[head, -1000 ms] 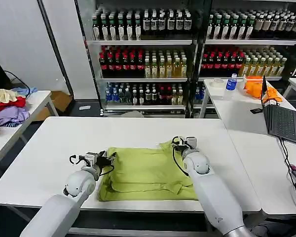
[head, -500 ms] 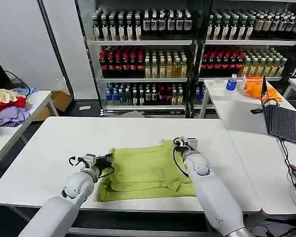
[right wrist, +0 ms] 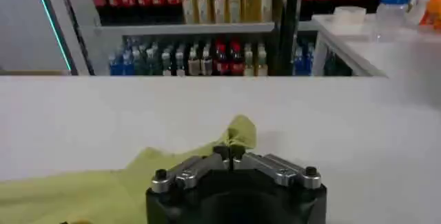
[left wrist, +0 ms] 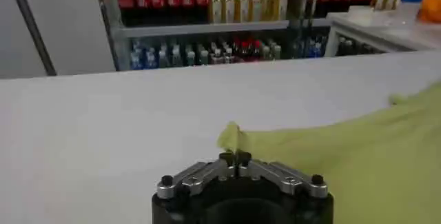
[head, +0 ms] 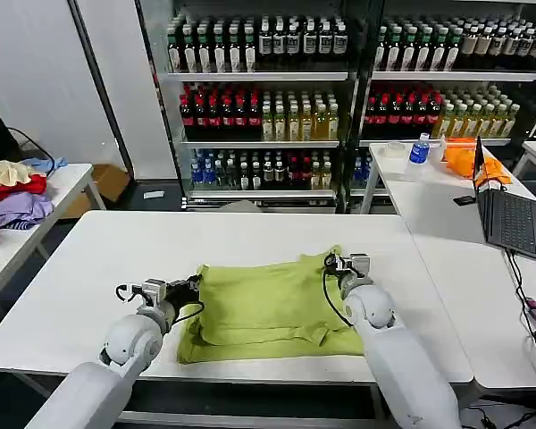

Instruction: Fold and organize the clothes.

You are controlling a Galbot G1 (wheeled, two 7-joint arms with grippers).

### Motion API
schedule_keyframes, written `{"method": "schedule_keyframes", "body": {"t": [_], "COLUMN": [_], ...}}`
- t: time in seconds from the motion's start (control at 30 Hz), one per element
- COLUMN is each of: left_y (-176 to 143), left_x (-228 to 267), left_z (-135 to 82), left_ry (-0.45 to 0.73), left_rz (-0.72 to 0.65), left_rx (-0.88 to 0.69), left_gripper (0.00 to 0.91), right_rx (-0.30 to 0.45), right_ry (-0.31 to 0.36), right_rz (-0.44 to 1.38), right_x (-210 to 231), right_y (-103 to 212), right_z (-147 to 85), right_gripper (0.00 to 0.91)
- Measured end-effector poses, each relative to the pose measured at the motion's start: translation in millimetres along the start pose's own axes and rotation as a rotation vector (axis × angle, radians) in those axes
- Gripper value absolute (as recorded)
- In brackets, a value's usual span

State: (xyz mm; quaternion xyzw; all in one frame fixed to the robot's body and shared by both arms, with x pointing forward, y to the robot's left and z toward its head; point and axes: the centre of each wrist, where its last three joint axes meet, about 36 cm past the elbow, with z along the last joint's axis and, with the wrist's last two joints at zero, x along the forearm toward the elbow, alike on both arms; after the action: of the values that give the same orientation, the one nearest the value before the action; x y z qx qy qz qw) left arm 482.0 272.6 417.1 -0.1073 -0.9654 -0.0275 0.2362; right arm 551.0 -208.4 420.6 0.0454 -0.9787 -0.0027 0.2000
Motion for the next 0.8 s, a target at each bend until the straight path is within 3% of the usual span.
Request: {"method": "schedule_keyframes", "body": {"t": [0.23,0.8], "left_y": [-1.8,-16.9], "left_x": [19.4,67.0], "left_z": [4.9,32.2], "left_ry": [-0.016,-0.011], "left_rz": [0.011,0.026], "left_rx": [0.0,-0.029], "left_gripper": [0.02,0.02], "right_rx": [0.019,0.017], "right_ry": [-0.04,-0.053], "right_rz": [-0.003,0.018], "right_x": [34.4,140.3], "right_y": [-9.1,-22.4], "right_z": [4.7,40.3], "right_gripper": [0.0,0.0]}}
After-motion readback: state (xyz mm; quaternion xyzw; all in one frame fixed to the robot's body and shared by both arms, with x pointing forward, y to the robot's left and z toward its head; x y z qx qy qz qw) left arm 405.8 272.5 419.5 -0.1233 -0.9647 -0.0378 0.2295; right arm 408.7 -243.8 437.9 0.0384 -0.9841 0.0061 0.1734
